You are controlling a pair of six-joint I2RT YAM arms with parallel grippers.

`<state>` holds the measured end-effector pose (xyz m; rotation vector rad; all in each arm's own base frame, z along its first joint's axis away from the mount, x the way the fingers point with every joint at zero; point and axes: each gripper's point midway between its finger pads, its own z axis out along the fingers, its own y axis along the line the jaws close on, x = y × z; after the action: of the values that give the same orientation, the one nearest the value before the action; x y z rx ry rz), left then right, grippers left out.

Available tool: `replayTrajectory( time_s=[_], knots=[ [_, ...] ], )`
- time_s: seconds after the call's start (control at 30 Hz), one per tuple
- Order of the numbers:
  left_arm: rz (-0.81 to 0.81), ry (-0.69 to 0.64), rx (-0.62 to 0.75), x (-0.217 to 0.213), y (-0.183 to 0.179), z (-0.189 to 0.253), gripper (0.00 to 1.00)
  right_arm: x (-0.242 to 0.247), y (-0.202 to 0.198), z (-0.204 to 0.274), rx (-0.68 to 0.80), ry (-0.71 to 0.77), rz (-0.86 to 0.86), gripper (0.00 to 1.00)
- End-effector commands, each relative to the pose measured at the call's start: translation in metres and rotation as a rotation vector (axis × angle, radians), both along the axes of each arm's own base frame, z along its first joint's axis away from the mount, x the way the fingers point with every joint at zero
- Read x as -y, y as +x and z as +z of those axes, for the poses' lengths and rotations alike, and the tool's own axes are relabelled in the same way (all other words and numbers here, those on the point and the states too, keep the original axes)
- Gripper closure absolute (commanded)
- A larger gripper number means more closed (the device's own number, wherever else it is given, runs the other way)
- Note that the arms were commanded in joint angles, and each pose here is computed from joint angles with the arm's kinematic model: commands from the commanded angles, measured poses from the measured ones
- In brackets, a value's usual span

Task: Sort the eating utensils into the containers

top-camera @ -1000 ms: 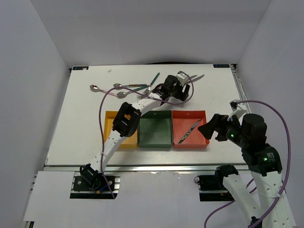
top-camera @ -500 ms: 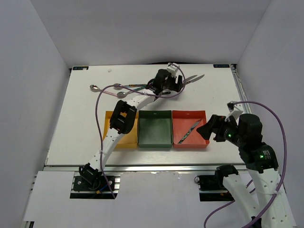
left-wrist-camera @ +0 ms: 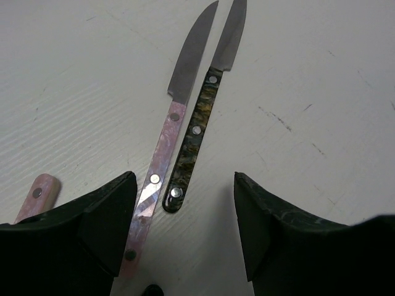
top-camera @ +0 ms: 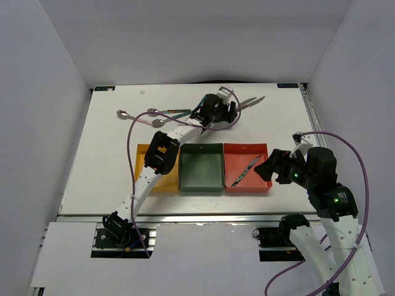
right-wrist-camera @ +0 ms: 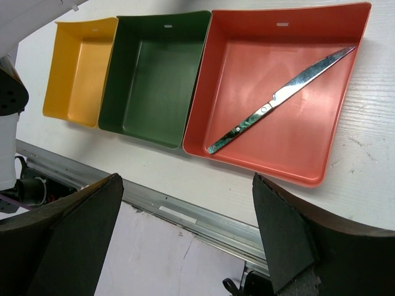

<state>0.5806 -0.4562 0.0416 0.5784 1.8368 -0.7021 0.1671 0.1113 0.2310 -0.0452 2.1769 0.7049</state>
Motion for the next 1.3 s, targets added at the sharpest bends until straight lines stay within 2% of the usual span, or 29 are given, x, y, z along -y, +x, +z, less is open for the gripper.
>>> replayTrajectory(
  time_s=[0.0, 0.27, 0.5, 0.57, 0.6, 0.8, 1.13, 1.27],
  knots=[
    [0.007, 0.033, 0.035, -0.007, 0.003, 0.016, 0.26, -0.003, 0.006, 0.001, 0.025, 0.018, 0.007, 0.11],
    [-0.061, 0.175, 0.008, -0.03, -0.004, -0.002, 0.27, -0.004, 0.008, 0.0, 0.027, 0.022, 0.008, 0.11],
    [-0.092, 0.264, -0.02, -0.045, -0.011, -0.016, 0.37, -0.005, 0.009, -0.001, 0.026, 0.027, 0.009, 0.11],
    [-0.091, 0.297, -0.012, -0.049, -0.01, -0.018, 0.41, -0.005, 0.009, -0.001, 0.026, 0.027, 0.01, 0.11],
    [-0.09, 0.316, -0.021, -0.052, -0.011, -0.022, 0.47, -0.005, 0.008, -0.001, 0.029, 0.028, 0.01, 0.11],
    [-0.095, 0.384, -0.034, -0.061, -0.014, -0.038, 0.53, -0.005, 0.009, -0.003, 0.028, 0.027, 0.007, 0.11],
    [-0.086, 0.492, -0.026, -0.073, -0.021, -0.052, 0.83, -0.005, 0.01, -0.006, 0.024, 0.027, 0.007, 0.11],
    [-0.069, 0.499, -0.006, -0.076, -0.02, -0.041, 0.9, -0.005, 0.01, -0.006, 0.024, 0.029, 0.004, 0.11]
  ],
)
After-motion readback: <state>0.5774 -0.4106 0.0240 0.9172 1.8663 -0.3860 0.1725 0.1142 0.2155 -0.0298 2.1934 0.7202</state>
